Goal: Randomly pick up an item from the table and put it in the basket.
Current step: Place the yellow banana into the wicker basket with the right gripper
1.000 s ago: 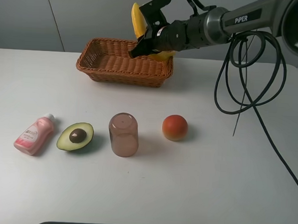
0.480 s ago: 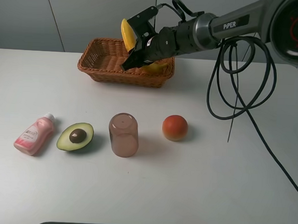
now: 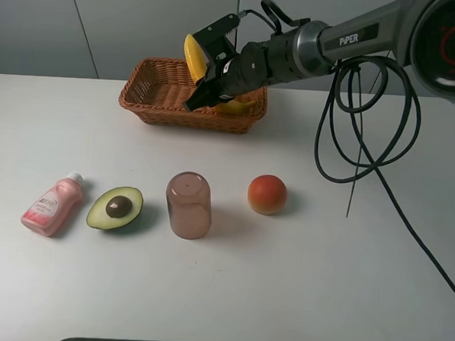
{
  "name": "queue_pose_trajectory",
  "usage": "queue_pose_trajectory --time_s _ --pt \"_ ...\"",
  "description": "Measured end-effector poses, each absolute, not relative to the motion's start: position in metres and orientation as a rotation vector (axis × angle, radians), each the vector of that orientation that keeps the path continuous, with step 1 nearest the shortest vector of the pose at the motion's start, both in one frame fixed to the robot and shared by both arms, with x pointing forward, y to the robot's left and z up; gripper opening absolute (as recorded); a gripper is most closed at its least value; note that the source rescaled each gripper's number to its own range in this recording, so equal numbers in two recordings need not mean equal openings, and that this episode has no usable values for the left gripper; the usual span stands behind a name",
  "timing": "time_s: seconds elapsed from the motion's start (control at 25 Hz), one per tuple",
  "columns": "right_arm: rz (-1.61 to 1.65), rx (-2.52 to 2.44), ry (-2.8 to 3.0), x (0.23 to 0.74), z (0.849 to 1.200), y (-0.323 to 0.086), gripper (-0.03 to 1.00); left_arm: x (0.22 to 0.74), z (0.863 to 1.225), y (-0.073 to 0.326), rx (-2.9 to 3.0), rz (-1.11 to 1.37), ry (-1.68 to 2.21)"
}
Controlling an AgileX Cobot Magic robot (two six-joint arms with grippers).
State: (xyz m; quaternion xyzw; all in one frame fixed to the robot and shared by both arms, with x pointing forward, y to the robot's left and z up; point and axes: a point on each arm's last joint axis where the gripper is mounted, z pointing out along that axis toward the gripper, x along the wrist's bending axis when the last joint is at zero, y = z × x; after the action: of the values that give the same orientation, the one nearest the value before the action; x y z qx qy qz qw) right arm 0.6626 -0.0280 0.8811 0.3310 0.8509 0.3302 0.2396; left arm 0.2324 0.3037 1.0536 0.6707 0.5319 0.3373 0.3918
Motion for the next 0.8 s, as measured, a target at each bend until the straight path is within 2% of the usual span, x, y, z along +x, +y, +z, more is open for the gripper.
queue_pose_trajectory --time_s 0.12,0.16,0.2,0.28,0.32,0.36,0.4,0.52,0.8 --pt "0.904 0.906 2.329 0.6626 0.8811 -0.028 0.0 0.2324 1.0536 0.3037 1.703 0.857 1.351" --pt "0.904 0.906 2.329 0.6626 0.8811 -0.028 0.03 0.2324 1.0536 0.3037 1.703 0.857 1.351" --pt "0.904 0.906 2.329 0.6626 0.8811 -0.028 0.14 0.2324 1.0536 0.3037 1.703 0.857 1.351" --pt "0.906 0.905 2.327 0.6627 0.8813 -0.0279 0.59 0.2324 1.0536 0.3037 1.703 0.857 1.351" --pt "0.909 0.904 2.324 0.6629 0.8815 -0.0278 0.78 0.2324 1.0536 0.3037 1.703 0.857 1.351" --pt "0.915 0.902 2.317 0.6633 0.882 -0.0276 0.91 0.2324 1.0536 0.3037 1.703 0.857 1.351" --pt "0.918 0.898 2.314 0.6635 0.8823 -0.0275 0.96 0.2324 1.0536 0.3037 1.703 0.857 1.351" --pt "0.922 0.897 2.31 0.6638 0.8826 -0.0274 1.0 0.2324 1.0536 0.3037 1.703 0.857 1.351" --pt "0.922 0.897 2.31 0.6638 0.8826 -0.0274 1.0 0.2324 1.0536 0.3037 1.703 0.857 1.351"
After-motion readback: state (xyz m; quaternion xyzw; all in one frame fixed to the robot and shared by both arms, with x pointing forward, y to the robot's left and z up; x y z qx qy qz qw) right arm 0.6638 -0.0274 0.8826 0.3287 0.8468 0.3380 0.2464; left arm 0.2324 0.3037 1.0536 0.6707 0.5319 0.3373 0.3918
